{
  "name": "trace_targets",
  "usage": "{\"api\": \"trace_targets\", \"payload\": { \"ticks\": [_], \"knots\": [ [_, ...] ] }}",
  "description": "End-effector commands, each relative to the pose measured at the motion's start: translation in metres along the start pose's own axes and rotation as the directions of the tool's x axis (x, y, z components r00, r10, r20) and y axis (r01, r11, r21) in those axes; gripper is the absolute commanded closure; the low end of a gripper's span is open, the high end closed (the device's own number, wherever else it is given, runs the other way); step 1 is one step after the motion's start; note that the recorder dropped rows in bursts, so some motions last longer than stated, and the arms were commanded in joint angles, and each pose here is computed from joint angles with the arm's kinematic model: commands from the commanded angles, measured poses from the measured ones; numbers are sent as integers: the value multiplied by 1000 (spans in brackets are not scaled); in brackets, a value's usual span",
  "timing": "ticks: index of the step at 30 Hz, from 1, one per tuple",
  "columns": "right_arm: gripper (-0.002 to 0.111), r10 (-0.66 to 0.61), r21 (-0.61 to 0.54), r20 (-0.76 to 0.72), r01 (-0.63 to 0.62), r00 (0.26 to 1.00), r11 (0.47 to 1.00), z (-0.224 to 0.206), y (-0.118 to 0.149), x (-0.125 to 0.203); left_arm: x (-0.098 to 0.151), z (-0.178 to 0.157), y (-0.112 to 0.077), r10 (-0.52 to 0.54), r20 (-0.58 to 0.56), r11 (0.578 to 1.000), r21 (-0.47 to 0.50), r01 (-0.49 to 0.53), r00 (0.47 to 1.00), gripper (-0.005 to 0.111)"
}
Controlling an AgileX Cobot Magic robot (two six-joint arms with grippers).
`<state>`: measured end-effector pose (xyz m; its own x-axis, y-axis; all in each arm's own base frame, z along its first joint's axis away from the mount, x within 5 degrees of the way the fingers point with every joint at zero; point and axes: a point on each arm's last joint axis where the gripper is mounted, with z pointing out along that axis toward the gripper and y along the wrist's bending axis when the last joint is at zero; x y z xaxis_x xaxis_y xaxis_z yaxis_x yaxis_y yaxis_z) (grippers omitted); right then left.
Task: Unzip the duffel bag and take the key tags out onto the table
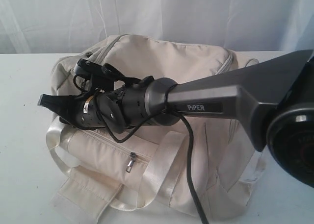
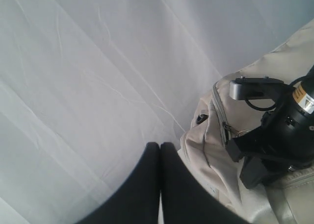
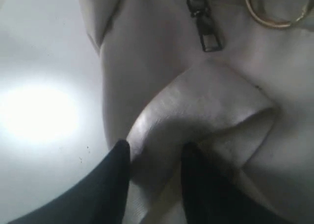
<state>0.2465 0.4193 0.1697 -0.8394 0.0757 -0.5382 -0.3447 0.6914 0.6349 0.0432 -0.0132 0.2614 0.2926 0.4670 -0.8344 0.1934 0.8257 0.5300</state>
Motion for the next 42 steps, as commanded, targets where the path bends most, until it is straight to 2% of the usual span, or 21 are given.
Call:
{"api": "trace_targets", "payload": {
  "ticks": [1, 3, 6, 10, 15, 18, 23, 27, 38, 42],
  "knots": [
    [83, 13, -16, 15, -13, 1000, 1000, 0, 3, -2, -1, -1, 0, -21, 20, 1000, 0, 21, 1000, 107],
    [87, 13, -11, 9, -13, 1000, 1000, 0, 3, -2, -1, -1, 0, -21, 20, 1000, 0, 21, 1000, 107],
    [108, -7, 54, -66, 11, 998, 998, -3, -1, 3, -1, -1, 0, -19, 18, 1000, 0, 19, 1000, 107],
    [108, -90, 92, -133, 103, 987, 990, -7, -3, 7, -1, -1, 0, -19, 20, 1000, 0, 19, 1000, 107],
    [108, -270, 10, -147, 274, 952, 962, -25, 28, 16, -1, -1, 0, -19, 20, 1000, 0, 19, 1000, 107],
    [108, -327, -7, -179, 331, 928, 944, -31, 37, 25, -1, -1, 0, -19, 20, 1000, 0, 19, 1000, 107],
    [108, -485, -34, -343, 505, 804, 862, -46, 46, 50, -1, -1, 0, -19, 20, 1000, 0, 19, 1000, 107],
    [108, -530, -54, -407, 559, 744, 827, -52, 48, 61, -1, -1, 0, -17, 20, 1000, 0, 17, 1000, 107],
    [108, -566, -83, -472, 605, 676, 792, -63, 53, 76, -2, -1, 0, -17, 25, 1000, -2, 17, 1000, 107],
    [108, -557, -74, -517, 614, 651, 786, -70, 44, 82, -2, -1, 0, -17, 25, 1000, -2, 17, 1000, 107]
  ]
}}
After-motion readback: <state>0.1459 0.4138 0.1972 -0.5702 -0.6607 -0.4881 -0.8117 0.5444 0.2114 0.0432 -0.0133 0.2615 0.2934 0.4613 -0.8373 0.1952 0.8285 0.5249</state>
